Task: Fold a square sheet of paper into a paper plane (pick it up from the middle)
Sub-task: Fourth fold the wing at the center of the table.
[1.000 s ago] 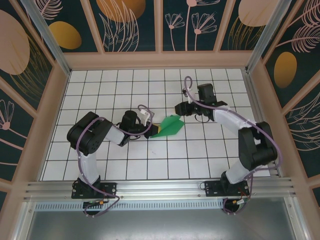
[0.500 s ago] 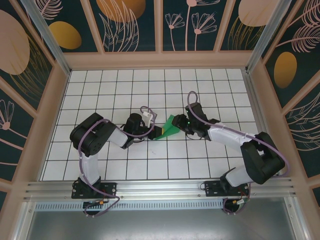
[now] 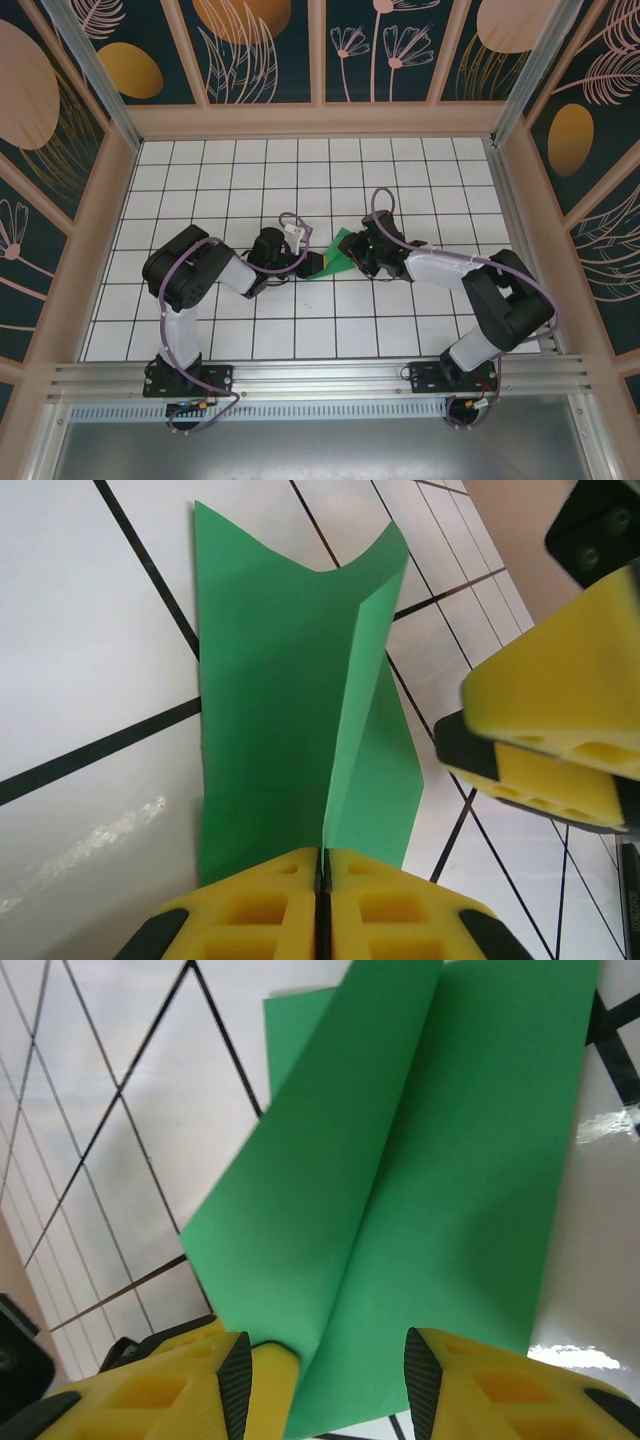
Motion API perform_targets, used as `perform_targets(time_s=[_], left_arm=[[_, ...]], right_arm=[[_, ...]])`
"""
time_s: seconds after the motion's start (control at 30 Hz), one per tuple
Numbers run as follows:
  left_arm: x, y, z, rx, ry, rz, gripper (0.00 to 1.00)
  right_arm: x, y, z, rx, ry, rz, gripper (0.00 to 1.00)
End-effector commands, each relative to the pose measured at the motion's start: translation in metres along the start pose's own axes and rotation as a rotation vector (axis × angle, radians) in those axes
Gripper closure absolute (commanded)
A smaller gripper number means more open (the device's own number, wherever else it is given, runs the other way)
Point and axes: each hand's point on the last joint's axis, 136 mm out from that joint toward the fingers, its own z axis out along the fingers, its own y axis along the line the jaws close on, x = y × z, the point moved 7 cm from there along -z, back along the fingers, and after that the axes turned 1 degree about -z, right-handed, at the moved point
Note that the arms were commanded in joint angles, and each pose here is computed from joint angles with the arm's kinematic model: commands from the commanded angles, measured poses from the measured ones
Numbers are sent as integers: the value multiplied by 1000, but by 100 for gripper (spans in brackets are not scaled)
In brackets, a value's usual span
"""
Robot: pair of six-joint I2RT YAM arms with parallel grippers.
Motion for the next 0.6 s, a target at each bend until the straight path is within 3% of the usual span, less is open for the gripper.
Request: perform_targets(time_s=[0.0, 0.37, 0.57], left_arm=[[8, 4, 3, -1, 18, -36, 88], [6, 2, 3, 12, 24, -52, 86], [-1, -4, -1, -6, 5, -45, 80]], right_arm=[[-2, 13, 5, -26, 6, 10, 53], [-3, 6, 23, 58, 35, -16, 50], [-2, -10, 31, 172, 45, -22, 50]])
